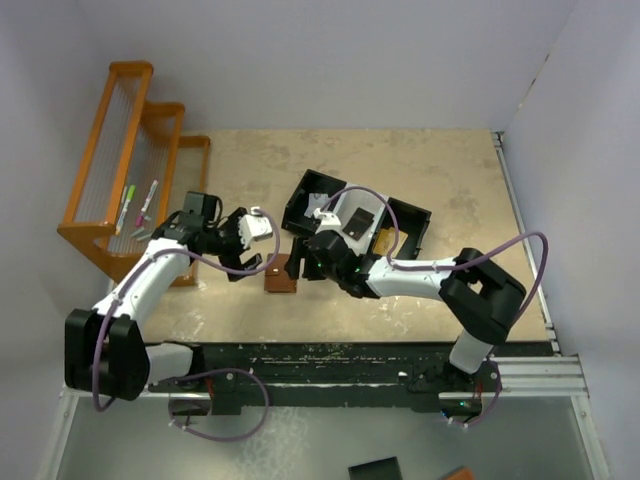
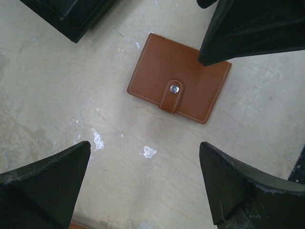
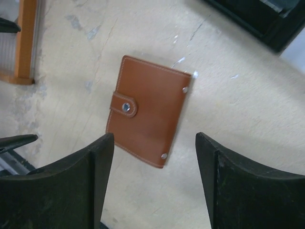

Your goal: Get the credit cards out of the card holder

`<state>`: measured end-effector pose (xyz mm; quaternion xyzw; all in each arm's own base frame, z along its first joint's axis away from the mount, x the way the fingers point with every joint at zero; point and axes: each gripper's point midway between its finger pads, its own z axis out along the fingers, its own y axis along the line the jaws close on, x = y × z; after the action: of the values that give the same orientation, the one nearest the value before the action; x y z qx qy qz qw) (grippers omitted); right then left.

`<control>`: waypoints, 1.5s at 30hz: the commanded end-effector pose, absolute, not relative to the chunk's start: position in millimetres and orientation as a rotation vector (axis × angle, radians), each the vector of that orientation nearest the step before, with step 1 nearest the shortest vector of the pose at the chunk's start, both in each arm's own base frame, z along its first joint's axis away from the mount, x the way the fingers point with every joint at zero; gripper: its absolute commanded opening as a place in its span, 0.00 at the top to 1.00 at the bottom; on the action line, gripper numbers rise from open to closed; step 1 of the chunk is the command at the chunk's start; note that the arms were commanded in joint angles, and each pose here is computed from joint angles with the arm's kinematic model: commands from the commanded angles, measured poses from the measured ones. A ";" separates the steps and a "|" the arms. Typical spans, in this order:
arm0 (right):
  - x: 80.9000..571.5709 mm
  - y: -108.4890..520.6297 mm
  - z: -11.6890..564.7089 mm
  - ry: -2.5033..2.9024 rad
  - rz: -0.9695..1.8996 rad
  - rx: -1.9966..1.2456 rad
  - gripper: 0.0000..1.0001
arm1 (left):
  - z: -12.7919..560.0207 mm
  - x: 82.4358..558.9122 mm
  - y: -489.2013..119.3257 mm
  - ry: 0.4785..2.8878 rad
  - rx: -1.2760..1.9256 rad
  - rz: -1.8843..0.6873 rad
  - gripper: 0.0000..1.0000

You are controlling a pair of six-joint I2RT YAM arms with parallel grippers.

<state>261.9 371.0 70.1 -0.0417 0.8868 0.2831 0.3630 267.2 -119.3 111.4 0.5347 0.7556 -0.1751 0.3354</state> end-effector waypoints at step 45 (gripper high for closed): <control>201.7 326.2 51.7 2.284 0.669 -0.125 0.12 | 25.0 306.2 -181.7 2.307 1.424 -0.840 0.41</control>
<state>200.3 321.4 38.4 -0.0752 0.9021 0.2324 0.3559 304.4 -181.6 29.5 0.4898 0.8072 -0.2983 0.1399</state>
